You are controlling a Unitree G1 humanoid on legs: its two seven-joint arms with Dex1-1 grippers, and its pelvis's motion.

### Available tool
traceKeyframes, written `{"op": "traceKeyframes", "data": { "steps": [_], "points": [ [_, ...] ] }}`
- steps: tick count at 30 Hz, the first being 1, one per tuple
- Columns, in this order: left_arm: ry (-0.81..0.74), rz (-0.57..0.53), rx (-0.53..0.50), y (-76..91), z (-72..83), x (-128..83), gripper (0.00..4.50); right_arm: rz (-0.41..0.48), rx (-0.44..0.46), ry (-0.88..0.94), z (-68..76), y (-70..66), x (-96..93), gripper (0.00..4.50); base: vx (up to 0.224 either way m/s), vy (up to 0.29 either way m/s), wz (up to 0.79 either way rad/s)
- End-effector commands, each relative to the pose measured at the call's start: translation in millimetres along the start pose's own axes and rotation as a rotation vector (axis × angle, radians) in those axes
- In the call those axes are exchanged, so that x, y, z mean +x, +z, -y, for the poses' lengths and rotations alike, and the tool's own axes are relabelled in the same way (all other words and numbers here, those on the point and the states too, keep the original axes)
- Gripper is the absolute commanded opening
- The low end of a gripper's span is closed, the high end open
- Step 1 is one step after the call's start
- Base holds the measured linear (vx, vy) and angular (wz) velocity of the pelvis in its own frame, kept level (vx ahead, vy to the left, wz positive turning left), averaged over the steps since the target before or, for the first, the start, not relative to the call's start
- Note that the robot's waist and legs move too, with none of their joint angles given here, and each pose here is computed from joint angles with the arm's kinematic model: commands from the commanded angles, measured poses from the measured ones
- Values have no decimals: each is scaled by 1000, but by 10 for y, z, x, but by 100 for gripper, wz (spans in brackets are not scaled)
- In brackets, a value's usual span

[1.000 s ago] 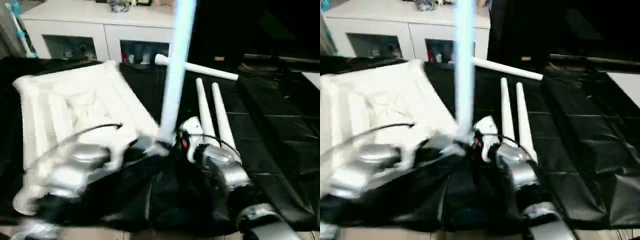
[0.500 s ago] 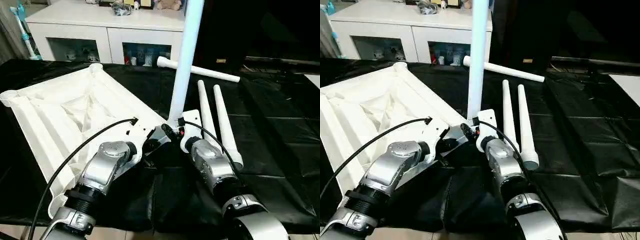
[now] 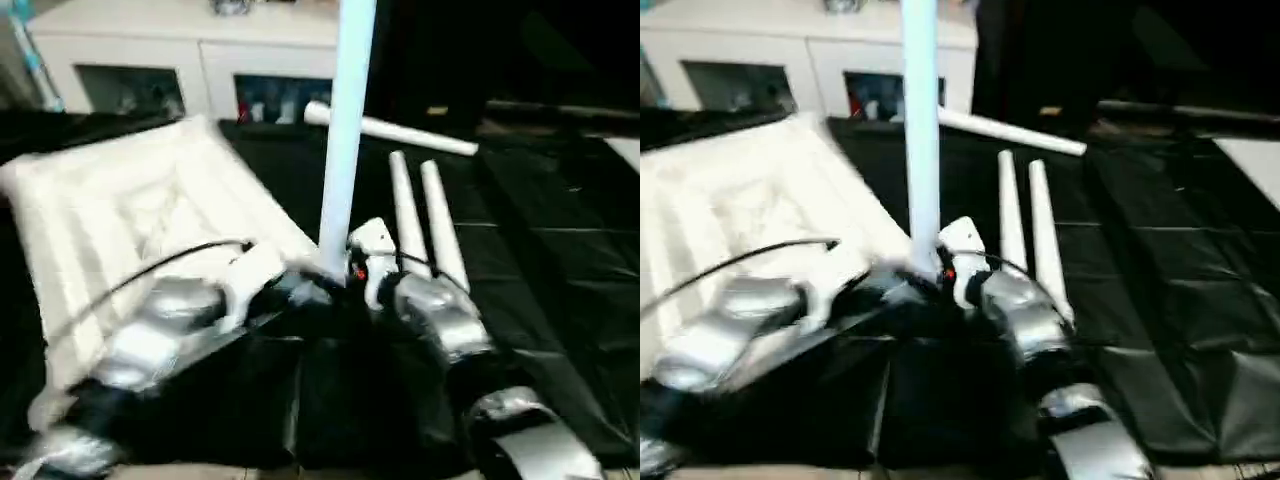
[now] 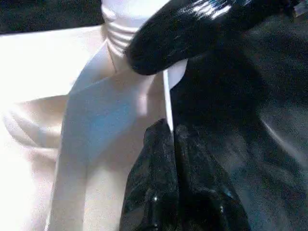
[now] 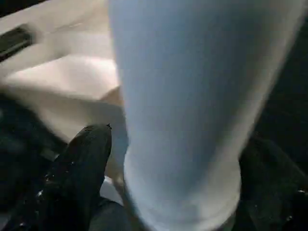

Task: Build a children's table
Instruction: Rotate leg to tighten

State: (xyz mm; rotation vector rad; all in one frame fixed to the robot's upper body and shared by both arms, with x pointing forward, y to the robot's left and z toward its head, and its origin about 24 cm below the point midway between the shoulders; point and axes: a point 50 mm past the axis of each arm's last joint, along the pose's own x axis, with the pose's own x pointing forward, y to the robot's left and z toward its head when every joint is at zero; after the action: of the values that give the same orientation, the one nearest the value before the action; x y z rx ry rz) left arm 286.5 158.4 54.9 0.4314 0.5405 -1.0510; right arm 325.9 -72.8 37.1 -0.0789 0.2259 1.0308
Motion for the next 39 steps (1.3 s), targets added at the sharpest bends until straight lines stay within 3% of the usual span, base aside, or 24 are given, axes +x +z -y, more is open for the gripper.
{"op": "traceKeyframes", "data": {
  "steps": [1,2,8,17,28,39],
  "points": [
    [-161,-117,-25,-278,213,58,0,-17,-40,124,-61,0,-52,384,0,0,0],
    [-208,-112,-6,-281,224,-49,0,-50,-73,234,-103,-39,-144,384,0,0,0],
    [-247,-109,-21,-287,226,-165,0,-89,-87,384,-187,-63,-235,384,0,0,0],
    [-256,-106,-12,-267,213,-172,0,-72,-64,382,-181,-35,-224,384,0,0,0],
    [-254,-112,-7,-264,199,-172,0,-106,-71,375,-177,-90,-237,277,0,0,0],
    [-241,-111,-11,-273,191,-162,0,-98,-53,332,-158,-100,-205,270,0,0,0]
  ]
}}
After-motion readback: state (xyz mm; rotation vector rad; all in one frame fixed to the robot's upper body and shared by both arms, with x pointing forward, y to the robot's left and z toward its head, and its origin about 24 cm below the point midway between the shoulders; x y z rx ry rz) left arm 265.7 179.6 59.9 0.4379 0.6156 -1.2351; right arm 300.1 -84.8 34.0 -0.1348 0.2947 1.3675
